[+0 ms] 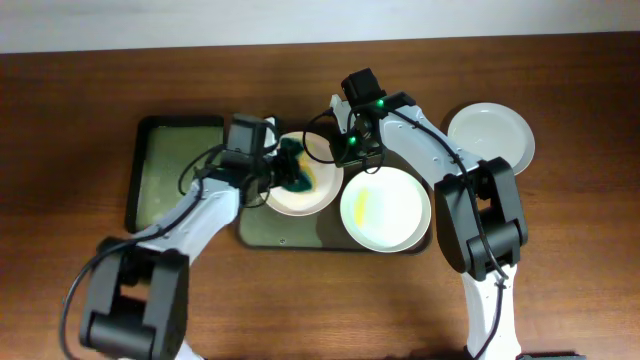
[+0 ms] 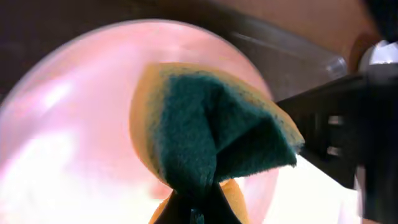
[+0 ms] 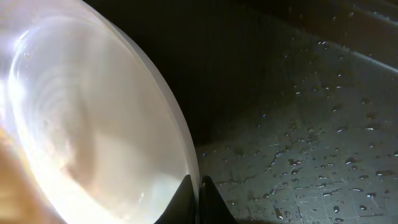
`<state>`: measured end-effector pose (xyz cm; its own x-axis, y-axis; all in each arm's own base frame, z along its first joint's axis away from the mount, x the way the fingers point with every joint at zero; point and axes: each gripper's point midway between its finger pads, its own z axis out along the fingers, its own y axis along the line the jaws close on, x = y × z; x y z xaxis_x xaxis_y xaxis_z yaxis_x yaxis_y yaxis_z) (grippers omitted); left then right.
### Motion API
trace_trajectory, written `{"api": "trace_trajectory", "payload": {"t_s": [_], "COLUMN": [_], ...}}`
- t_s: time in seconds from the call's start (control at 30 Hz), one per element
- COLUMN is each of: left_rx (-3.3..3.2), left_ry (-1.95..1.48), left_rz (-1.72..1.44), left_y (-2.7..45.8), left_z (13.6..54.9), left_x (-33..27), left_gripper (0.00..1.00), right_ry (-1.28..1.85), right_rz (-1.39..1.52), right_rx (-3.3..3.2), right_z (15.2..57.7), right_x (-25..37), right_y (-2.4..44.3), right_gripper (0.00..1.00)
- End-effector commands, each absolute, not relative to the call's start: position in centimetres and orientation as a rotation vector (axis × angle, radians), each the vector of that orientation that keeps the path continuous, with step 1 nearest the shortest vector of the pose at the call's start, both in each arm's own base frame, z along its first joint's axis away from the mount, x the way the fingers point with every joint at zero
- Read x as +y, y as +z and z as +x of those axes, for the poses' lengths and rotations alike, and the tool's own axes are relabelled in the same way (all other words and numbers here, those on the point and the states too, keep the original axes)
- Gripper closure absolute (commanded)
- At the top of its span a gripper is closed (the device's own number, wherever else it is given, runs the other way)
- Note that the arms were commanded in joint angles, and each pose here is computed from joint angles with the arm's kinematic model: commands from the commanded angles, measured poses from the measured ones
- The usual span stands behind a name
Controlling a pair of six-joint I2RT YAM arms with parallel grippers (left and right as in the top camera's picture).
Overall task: Clean dirty plates on tray and stack at the side
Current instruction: 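Scrub the back plate with the sponge in the left gripper, then carry the back plate with the right gripper and stack it on the first plate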
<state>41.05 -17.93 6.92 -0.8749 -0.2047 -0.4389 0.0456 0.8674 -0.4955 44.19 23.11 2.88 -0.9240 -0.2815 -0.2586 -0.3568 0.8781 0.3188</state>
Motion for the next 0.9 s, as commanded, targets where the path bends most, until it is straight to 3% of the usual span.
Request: {"api": "trace_trajectory", "payload": {"t_s": [0.0,0.33,0.47,0.67,0.8,0.87], "left_rx": [2.573,2.534,2.374,2.16,2.086,2.11], "left_ry": [-0.604,0.105,0.277,0.182,0.14,0.16], "left_rz": [-0.178,-0.212,-0.292,-0.349,-0.364,-0.372], "left_y": [4.8,3.7,8.2,17.4,22.0,22.7], "left_z": [41.9,42.5,43.3,43.2,41.3,39.5], "left_x": [-16.9,-8.0,-5.2,-4.7,-4.1,-3.1], "left_gripper": [1.0,1.0,1.0,1.0,1.0,1.0], "right_ry": [0.541,0.523,0.522,0.527,0.511,0.332], "right_rz": [-0.48,-0.478,-0.477,-0.48,-0.558,-0.614], "right_rx": [2.847,2.86,2.859,2.841,2.709,2.596], "right_z": [44.1,43.9,43.9,44.1,44.7,45.1], "right_x": [23.3,23.0,23.0,23.1,23.4,22.8], "right_y": [3.0,2.8,2.8,3.5,8.5,12.6], "right_gripper": [0.96,0.96,0.96,0.96,0.96,0.96]}}
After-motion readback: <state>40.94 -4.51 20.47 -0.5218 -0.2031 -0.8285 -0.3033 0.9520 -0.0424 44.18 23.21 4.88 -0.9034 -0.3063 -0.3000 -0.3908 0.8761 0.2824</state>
